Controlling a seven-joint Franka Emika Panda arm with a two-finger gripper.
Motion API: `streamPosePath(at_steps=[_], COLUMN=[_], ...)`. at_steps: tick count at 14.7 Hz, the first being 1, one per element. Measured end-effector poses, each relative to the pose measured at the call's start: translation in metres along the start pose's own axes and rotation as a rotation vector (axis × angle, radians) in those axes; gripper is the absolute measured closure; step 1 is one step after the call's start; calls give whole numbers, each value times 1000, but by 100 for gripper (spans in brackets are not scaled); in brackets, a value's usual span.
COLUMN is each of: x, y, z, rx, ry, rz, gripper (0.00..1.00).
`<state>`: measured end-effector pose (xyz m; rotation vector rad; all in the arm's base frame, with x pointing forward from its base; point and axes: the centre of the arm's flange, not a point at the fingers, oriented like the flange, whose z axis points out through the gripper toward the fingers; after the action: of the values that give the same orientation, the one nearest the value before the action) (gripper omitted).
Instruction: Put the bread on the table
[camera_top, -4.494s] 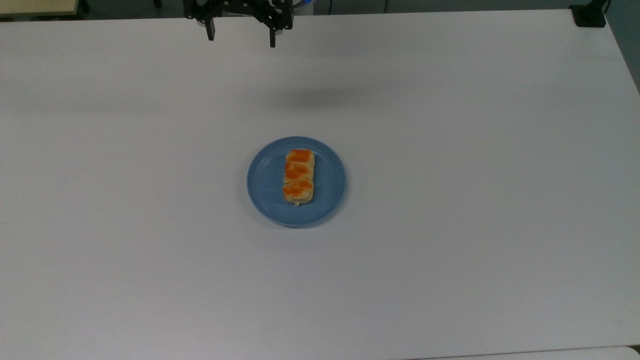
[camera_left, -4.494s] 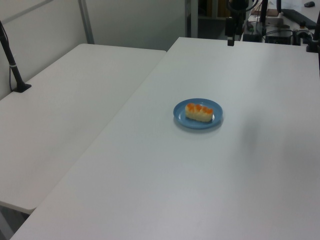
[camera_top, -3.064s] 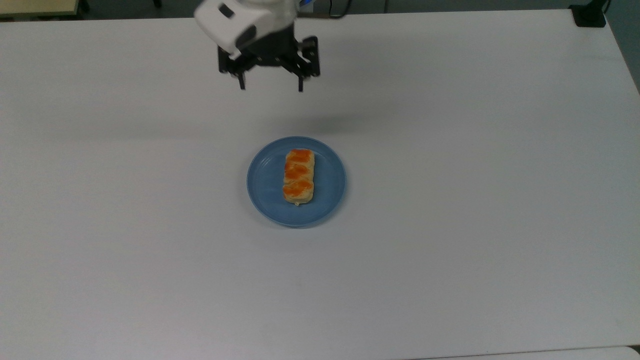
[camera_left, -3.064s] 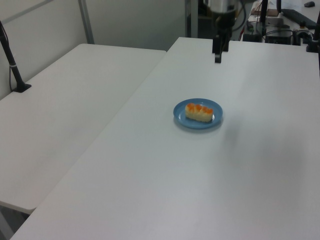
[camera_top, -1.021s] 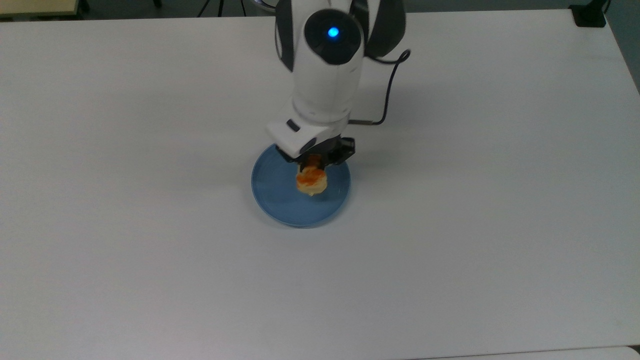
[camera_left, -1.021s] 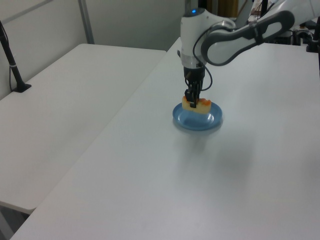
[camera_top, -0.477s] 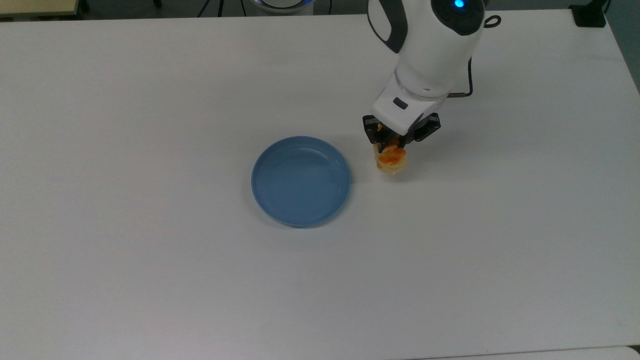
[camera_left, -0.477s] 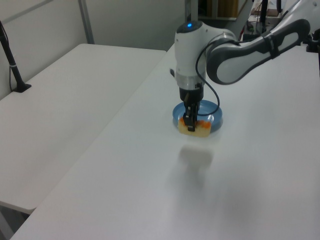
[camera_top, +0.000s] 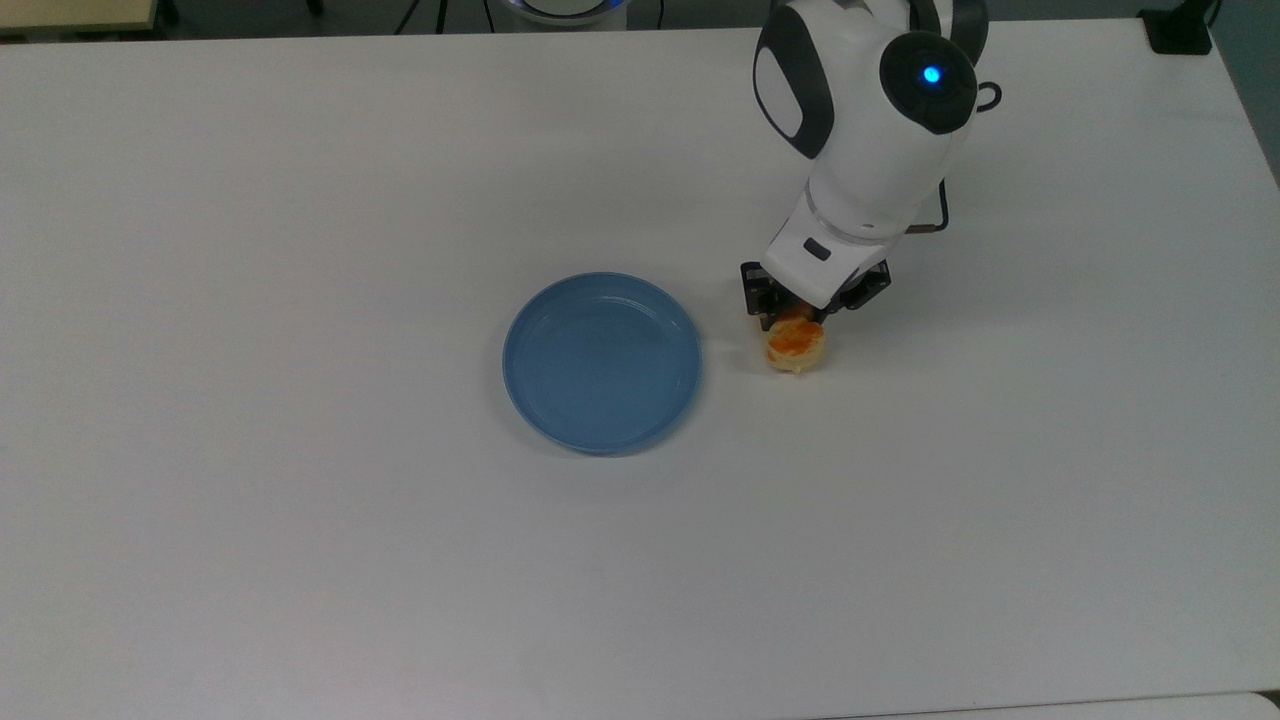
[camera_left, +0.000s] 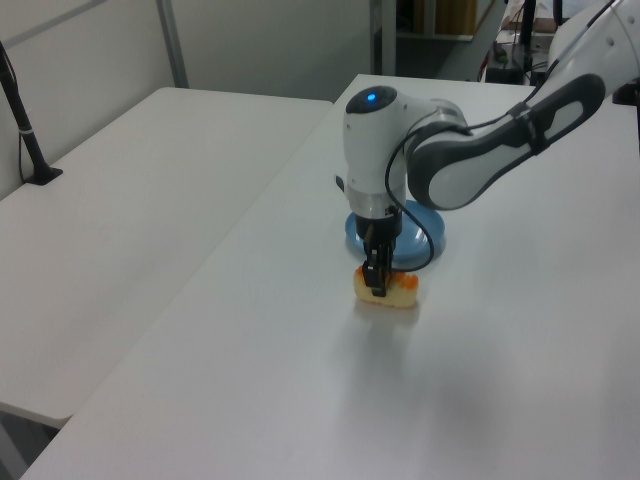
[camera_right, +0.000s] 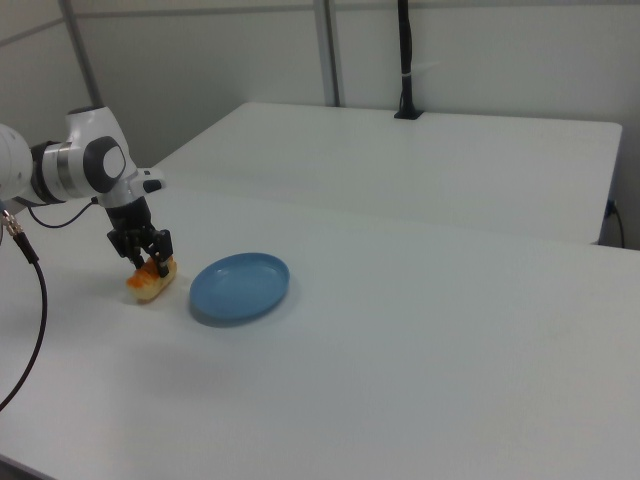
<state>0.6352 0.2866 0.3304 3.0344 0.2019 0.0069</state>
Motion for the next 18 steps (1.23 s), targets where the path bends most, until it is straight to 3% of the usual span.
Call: streamPosePath(at_steps=[3,5,9,12,15,18], x=[2,0,-19,-48,-85,-104], y=[4,20,84,197,280,309], z=[-9,-48,-132,-206,-243,-258], rx=[-5,-9,-25,-14,31,43], ry=[15,26,7,0,-26,-21], rz=[2,22,86,83,142,180], gripper=[16,0,0,0,0,0])
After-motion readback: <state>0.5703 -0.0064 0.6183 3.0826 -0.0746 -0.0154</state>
